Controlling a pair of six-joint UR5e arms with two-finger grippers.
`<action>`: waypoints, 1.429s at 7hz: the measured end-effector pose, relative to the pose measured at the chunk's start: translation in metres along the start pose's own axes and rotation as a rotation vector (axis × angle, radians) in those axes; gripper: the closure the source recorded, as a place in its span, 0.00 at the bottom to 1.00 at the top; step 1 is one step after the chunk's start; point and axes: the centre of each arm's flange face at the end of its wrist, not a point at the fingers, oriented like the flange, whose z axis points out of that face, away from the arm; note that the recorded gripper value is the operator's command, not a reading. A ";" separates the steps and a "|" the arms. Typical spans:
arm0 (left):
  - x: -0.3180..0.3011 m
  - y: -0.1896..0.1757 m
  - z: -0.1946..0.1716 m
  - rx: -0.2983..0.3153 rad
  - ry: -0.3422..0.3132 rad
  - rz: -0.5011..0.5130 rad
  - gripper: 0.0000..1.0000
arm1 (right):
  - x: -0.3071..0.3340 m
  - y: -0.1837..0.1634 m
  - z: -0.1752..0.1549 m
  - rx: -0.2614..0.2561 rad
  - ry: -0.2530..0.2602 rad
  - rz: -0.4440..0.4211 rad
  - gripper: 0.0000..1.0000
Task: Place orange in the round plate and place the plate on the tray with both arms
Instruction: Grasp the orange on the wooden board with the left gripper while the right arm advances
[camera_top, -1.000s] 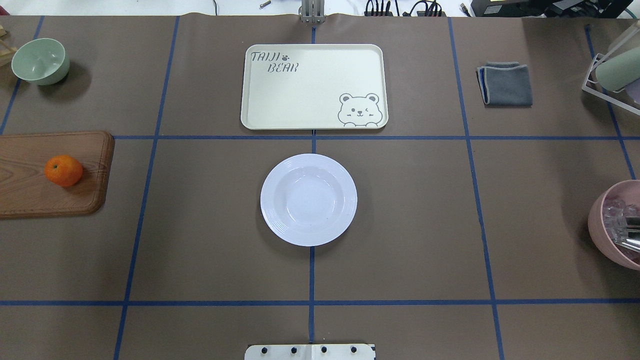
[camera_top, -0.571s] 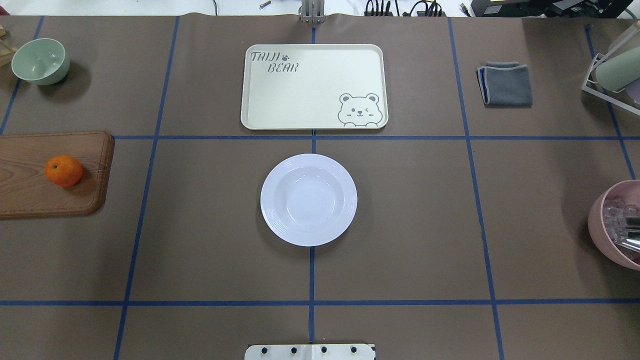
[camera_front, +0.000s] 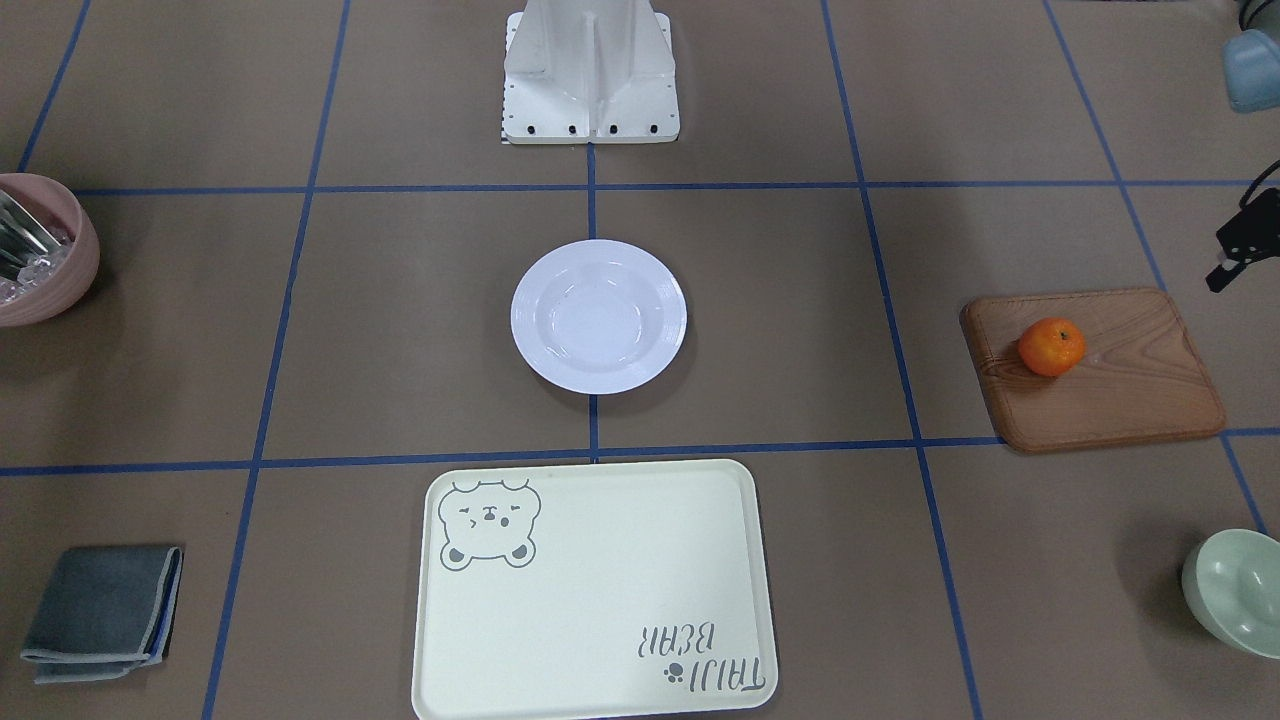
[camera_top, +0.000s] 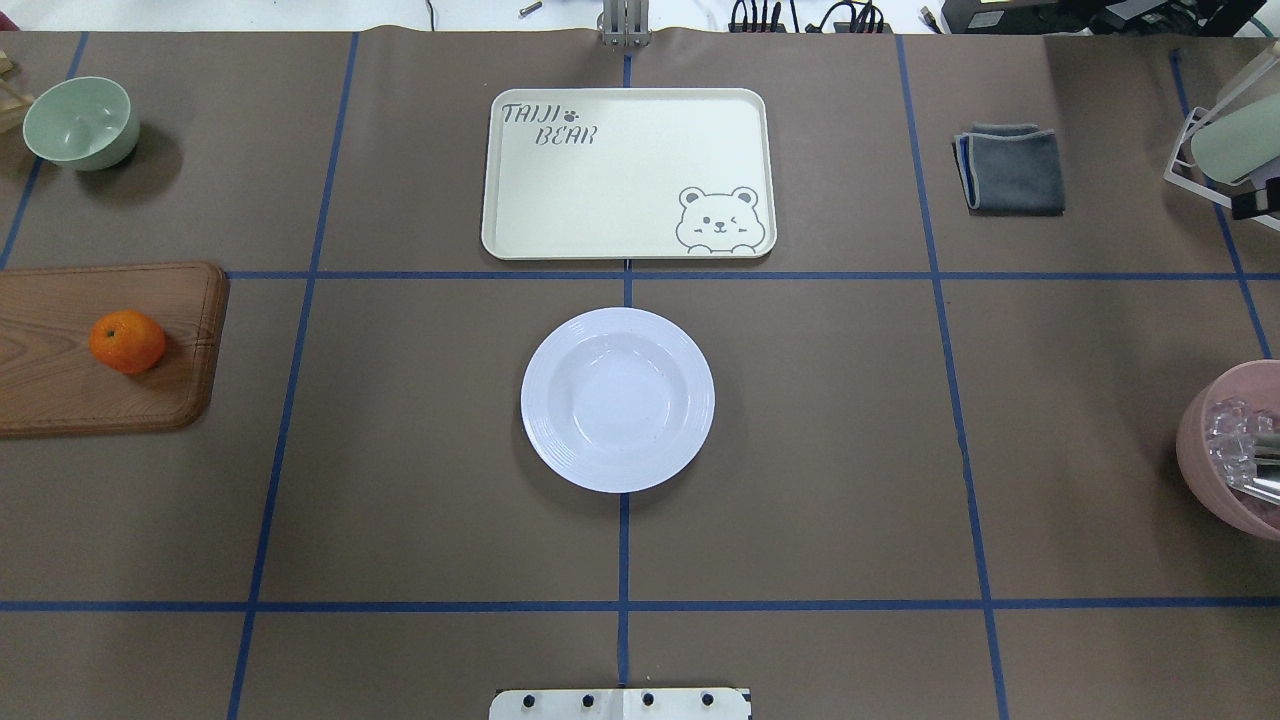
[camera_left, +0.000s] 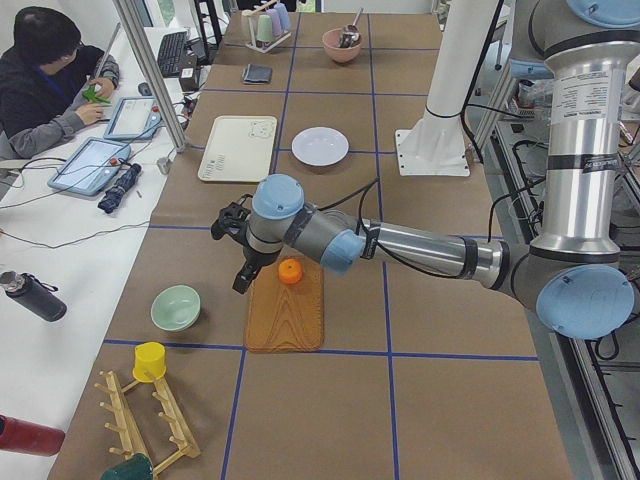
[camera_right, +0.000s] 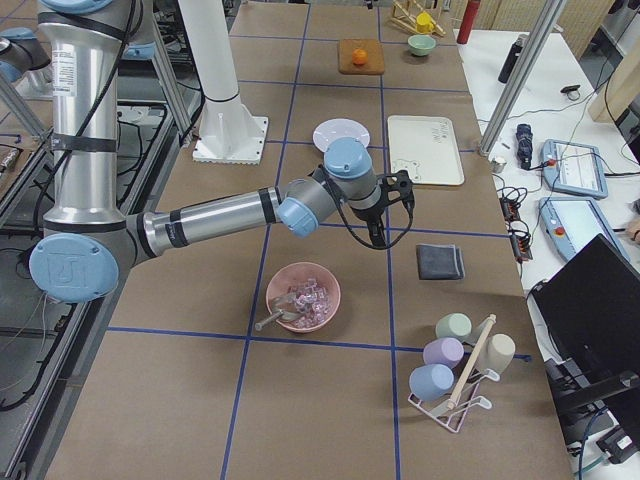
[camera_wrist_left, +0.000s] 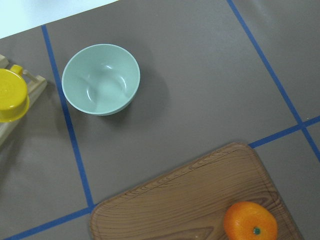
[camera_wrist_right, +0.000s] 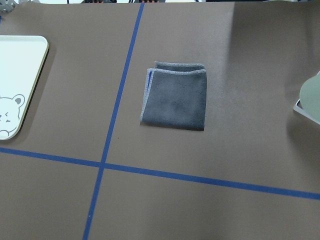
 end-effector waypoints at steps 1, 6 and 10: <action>0.021 0.012 0.024 -0.020 0.020 -0.072 0.02 | -0.030 0.013 0.020 -0.007 0.021 0.050 0.00; 0.081 0.058 0.123 -0.050 -0.072 -0.137 0.02 | -0.085 0.056 0.082 -0.010 0.120 0.092 0.00; 0.085 0.058 0.159 -0.080 -0.096 -0.121 0.15 | -0.084 0.057 0.085 -0.006 0.131 0.091 0.00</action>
